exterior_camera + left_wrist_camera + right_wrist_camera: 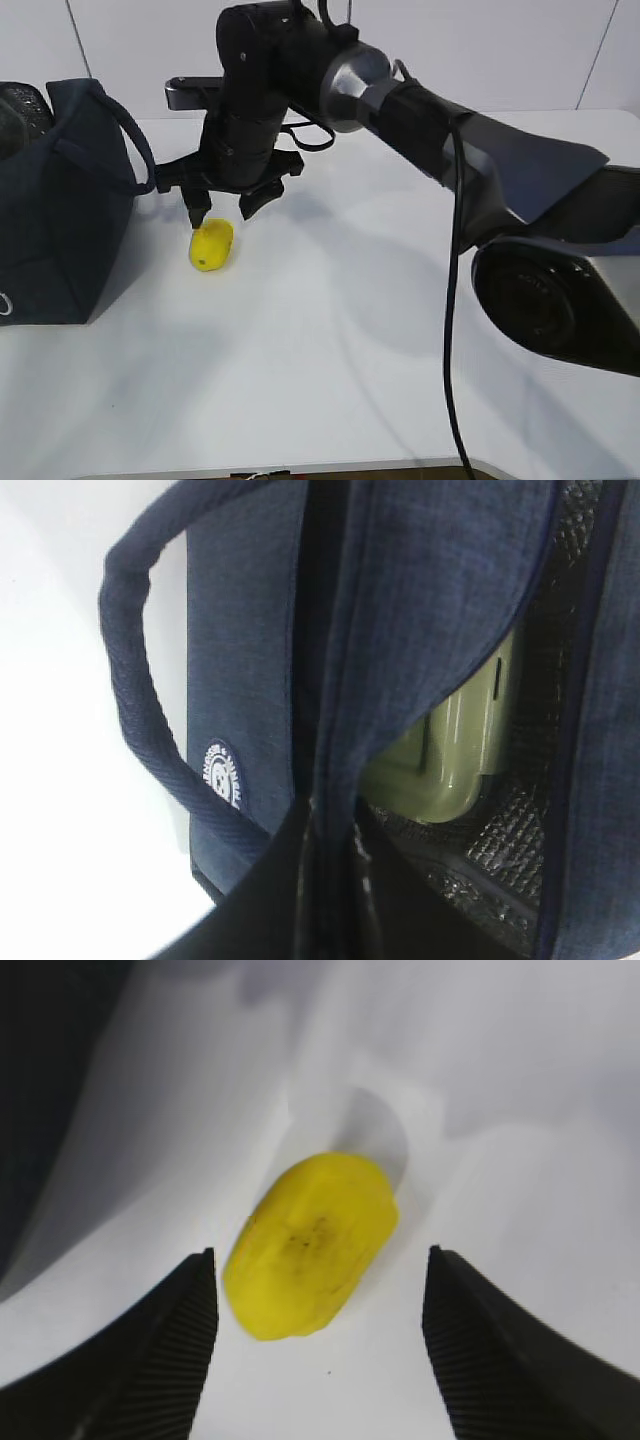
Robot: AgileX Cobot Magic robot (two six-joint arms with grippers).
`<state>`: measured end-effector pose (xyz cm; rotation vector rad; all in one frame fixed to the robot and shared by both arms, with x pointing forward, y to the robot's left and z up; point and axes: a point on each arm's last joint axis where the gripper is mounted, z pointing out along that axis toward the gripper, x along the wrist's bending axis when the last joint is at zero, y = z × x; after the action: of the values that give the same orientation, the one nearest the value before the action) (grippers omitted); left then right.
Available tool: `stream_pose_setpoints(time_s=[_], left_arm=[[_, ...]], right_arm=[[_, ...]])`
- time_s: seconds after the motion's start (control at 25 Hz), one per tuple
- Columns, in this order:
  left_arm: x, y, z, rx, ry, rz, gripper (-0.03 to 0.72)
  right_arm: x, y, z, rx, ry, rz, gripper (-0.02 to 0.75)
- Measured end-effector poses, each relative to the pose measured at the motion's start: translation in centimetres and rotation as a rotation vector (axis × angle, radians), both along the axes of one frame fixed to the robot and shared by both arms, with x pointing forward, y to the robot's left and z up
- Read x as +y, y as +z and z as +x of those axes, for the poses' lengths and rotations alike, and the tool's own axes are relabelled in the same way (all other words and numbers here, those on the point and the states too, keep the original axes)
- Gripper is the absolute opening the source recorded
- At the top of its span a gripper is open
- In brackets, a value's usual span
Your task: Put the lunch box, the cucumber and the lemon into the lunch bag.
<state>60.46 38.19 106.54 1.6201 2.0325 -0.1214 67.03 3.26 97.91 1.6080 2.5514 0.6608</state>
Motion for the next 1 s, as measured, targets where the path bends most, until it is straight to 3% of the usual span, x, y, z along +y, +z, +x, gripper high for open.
stream_pose_setpoints(time_s=[1.0], left_arm=[[0.0, 0.0, 0.0, 0.000, 0.000, 0.000, -0.001]], right_arm=[[1.2, -3.0, 0.2, 0.008, -0.031, 0.003, 0.513]])
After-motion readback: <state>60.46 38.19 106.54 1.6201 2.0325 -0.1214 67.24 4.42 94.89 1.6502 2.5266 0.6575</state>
